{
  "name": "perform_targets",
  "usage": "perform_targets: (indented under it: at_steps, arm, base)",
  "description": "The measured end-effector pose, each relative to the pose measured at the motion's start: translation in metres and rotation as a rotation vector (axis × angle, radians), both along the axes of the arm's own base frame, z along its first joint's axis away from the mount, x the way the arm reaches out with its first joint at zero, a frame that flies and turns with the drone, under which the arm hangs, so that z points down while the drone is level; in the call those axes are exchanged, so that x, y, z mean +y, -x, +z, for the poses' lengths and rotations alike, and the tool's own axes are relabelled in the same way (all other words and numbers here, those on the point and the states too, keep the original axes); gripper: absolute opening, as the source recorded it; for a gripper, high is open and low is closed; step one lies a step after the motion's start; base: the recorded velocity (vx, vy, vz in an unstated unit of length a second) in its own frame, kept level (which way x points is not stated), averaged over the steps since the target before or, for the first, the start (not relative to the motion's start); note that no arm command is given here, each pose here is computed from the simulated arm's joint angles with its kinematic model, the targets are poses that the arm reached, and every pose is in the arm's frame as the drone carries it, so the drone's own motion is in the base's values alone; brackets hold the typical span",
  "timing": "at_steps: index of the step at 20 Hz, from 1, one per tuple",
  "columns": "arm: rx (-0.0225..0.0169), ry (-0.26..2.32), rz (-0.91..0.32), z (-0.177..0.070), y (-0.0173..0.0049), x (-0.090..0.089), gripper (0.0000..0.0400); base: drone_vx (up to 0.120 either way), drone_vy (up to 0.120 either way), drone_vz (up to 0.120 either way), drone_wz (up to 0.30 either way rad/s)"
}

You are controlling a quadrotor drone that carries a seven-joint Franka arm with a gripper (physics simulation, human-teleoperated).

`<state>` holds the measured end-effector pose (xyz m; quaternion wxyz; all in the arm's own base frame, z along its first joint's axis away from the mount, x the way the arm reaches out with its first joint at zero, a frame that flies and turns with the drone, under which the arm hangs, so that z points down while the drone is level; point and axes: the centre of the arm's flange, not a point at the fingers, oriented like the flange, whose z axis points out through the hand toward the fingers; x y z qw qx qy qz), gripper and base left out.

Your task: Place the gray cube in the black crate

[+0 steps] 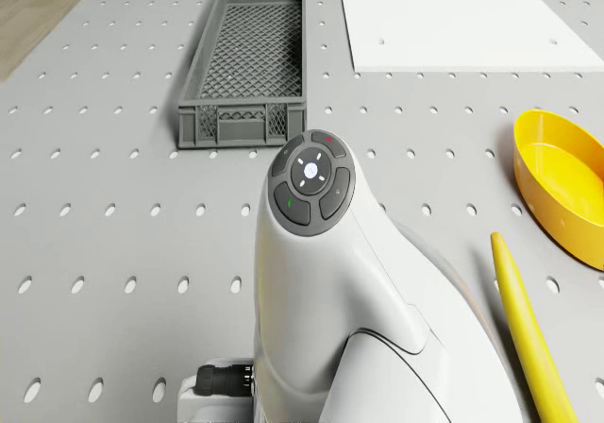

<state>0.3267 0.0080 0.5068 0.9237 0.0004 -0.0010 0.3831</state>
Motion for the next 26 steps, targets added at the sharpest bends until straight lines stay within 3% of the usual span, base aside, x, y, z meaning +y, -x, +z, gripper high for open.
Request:
perform_targets:
  at_steps: [13,26]
  arm:
    - [0.0000,0.000,0.000,-0.0039,0.0000,0.0000,0.0251]
    - [0.0000,0.000,0.000,-0.0041,0.0000,0.0000,0.0251]
  base:
    - [0.120,0.120,0.120,0.000]
    - [0.120,0.015,0.003,0.000]
